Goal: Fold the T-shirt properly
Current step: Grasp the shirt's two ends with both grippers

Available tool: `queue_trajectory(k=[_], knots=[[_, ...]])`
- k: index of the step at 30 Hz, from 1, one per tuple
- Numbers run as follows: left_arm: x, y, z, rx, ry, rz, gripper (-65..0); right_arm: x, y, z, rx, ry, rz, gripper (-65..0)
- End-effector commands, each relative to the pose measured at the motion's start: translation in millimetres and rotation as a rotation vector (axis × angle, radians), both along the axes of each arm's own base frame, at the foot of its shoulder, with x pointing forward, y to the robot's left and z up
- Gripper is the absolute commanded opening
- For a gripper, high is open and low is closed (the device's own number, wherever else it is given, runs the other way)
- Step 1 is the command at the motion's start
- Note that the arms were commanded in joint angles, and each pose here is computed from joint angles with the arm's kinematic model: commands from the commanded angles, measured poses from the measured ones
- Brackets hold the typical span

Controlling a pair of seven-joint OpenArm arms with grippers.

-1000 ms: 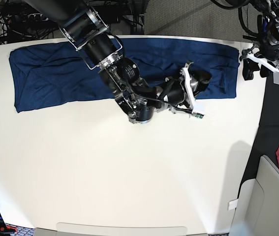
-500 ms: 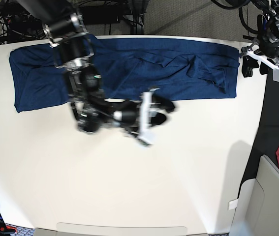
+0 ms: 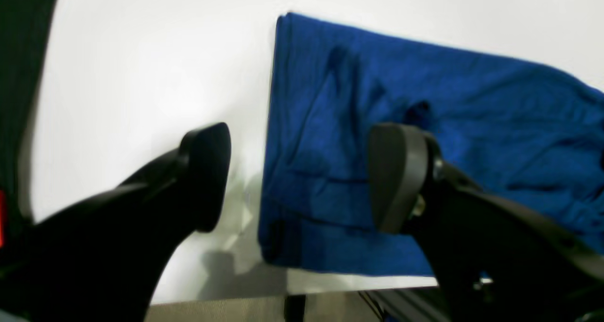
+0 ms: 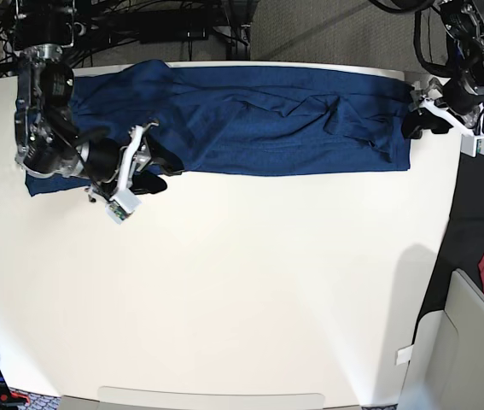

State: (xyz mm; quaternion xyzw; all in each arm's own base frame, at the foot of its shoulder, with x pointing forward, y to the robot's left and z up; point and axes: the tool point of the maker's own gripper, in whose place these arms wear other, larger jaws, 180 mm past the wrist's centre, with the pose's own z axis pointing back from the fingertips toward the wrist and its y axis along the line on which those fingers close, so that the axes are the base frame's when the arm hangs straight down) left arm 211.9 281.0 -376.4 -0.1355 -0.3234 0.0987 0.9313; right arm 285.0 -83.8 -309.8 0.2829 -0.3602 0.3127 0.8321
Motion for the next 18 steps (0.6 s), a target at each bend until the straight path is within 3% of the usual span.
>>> queue_trajectory(k=[1, 10, 18], knots=[[11.6, 2.3, 8.6, 0.000, -0.038, -0.007, -21.1, 4.2, -8.8, 14.9, 0.017, -0.047, -0.013, -39.1], [10.0, -2.5, -7.9, -0.045, -0.003, 0.003, -21.1, -8.9, -63.2, 29.7, 0.055, -0.045, -0.138, -39.1], [2.5, -22.1, -31.7, -0.109, 0.059, -0.017, -21.4, -11.4, -68.5, 35.8, 0.039, -0.064, -0.140, -39.1]])
